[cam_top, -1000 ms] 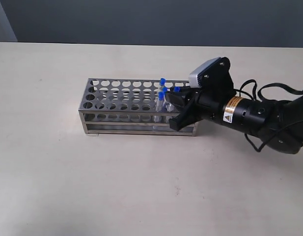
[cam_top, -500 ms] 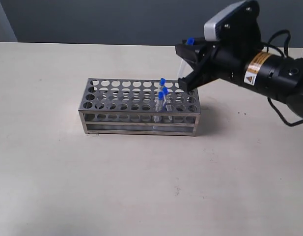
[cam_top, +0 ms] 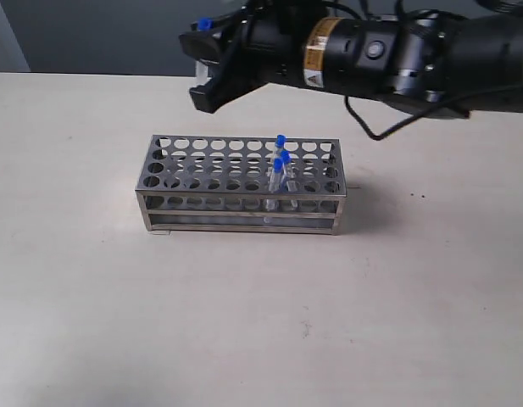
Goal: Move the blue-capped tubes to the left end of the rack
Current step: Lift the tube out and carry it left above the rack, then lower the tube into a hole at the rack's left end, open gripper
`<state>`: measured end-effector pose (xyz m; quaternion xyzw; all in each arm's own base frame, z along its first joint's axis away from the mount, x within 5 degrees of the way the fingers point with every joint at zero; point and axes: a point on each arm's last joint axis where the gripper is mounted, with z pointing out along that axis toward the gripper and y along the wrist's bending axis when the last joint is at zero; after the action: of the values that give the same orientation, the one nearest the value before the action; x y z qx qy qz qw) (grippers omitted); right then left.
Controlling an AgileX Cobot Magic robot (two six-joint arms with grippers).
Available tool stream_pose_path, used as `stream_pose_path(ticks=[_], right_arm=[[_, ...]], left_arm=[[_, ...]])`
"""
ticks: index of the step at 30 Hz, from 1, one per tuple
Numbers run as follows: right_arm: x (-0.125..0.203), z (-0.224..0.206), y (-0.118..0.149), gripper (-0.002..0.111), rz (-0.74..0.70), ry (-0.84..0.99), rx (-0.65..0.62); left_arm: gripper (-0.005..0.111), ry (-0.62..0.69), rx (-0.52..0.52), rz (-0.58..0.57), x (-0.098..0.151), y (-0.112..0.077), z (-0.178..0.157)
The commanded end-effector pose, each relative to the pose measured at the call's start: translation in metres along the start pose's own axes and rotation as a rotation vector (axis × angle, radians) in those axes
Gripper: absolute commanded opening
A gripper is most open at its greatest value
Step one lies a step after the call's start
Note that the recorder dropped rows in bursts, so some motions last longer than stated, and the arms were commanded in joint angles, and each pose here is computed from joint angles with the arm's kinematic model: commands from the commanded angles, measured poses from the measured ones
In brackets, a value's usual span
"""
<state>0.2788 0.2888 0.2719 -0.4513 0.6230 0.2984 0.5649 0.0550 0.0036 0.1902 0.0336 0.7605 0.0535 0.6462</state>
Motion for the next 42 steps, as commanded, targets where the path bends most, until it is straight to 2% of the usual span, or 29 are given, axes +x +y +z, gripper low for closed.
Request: stream_pose_path(ticks=[1, 8, 17, 31, 42], right_arm=[[0.01, 0.036, 0.006, -0.001, -0.014, 0.055, -0.032], [0.029, 0.08, 0.01, -0.001, 0.004, 0.066, -0.064], [0.046, 0.111, 0.0, -0.001, 0.036, 0.107, -0.038], [0.064, 0.12, -0.001, -0.001, 0.04, 0.169, -0.029], [0.091, 0.128, 0.002, -0.001, 0.079, 0.219, -0.041]], left_arm=[[0.0, -0.012, 0.008, -0.003, -0.002, 0.0, 0.0], [0.0, -0.012, 0.008, -0.003, -0.002, 0.0, 0.0], [0.0, -0.012, 0.008, -0.003, -0.002, 0.0, 0.0], [0.0, -0.012, 0.008, -0.003, -0.002, 0.0, 0.0], [0.0, -0.012, 0.008, -0.003, -0.002, 0.0, 0.0]])
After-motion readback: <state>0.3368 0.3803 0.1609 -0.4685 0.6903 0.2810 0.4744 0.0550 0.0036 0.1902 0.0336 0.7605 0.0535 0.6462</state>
